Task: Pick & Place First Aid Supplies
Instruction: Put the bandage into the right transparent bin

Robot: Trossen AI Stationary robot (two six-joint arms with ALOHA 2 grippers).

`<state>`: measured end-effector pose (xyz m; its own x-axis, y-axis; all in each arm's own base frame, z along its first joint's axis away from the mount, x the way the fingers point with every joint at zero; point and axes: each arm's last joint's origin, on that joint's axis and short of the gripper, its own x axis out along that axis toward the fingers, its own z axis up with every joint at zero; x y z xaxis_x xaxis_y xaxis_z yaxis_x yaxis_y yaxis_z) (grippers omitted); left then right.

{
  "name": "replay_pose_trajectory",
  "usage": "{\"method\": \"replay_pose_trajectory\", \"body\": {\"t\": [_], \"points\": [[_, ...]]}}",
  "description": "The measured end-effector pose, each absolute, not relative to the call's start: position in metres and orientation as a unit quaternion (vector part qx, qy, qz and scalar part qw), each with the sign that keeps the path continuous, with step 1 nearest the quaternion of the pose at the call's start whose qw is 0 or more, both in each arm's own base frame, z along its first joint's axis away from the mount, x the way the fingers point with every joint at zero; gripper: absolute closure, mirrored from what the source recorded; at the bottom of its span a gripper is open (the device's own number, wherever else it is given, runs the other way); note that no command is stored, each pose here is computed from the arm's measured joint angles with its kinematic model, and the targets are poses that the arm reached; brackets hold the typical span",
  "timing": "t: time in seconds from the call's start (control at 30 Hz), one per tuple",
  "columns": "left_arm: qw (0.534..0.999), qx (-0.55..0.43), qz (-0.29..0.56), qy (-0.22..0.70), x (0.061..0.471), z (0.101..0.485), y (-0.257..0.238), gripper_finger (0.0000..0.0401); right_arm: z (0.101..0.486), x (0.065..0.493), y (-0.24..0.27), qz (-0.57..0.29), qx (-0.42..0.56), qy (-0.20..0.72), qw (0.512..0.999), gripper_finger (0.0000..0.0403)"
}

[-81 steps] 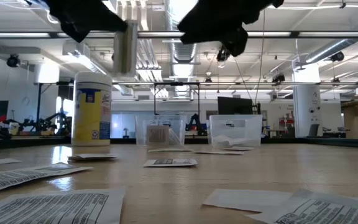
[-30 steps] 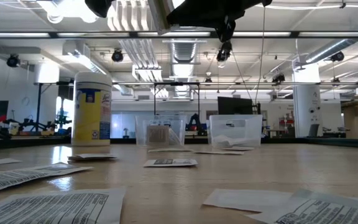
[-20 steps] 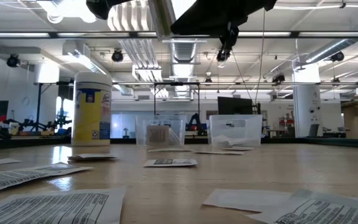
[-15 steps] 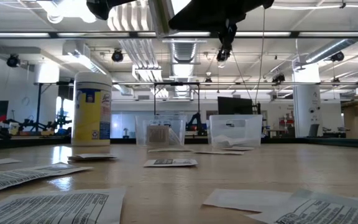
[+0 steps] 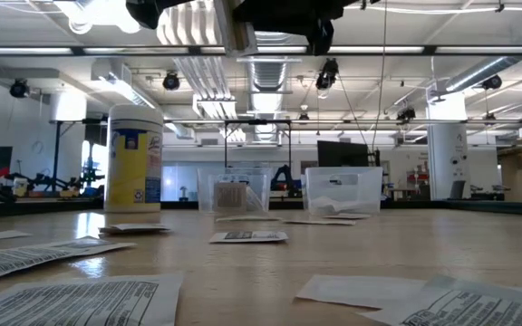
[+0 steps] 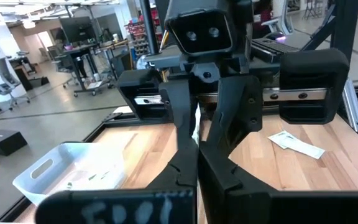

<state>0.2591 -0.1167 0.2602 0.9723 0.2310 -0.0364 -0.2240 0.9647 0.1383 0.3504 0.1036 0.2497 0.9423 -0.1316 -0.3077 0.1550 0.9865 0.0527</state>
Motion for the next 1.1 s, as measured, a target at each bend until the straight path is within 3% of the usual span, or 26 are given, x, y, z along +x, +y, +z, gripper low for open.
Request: {"method": "replay_pose_trajectory", "body": {"t": [0.17, 0.4, 0.73, 0.87, 1.1], "points": [[0.991, 0.066, 0.115, 0.026, 0.2592, 0.2603, -0.1166, 0.04, 0.2502, 0.3511, 0.1036, -0.052, 0.041, 0.155, 0.986, 0.0324], [0.99, 0.066, 0.119, 0.026, 0.2602, 0.2603, -0.1143, 0.0396, 0.25, 0.3513, 0.1043, -0.032, 0.044, 0.158, 0.986, 0.0387], [0.99, 0.073, 0.12, 0.027, 0.2605, 0.2603, -0.1137, 0.0393, 0.2499, 0.3513, 0.104, -0.033, 0.047, 0.158, 0.986, 0.0395], [0.988, 0.095, 0.119, 0.03, 0.2605, 0.2603, -0.1137, 0.0369, 0.2494, 0.351, 0.1037, -0.042, 0.045, 0.16, 0.985, 0.0395], [0.986, 0.107, 0.12, 0.031, 0.2603, 0.2605, -0.1136, 0.0292, 0.2441, 0.3489, 0.1019, -0.067, 0.046, 0.184, 0.98, 0.0395]]}}
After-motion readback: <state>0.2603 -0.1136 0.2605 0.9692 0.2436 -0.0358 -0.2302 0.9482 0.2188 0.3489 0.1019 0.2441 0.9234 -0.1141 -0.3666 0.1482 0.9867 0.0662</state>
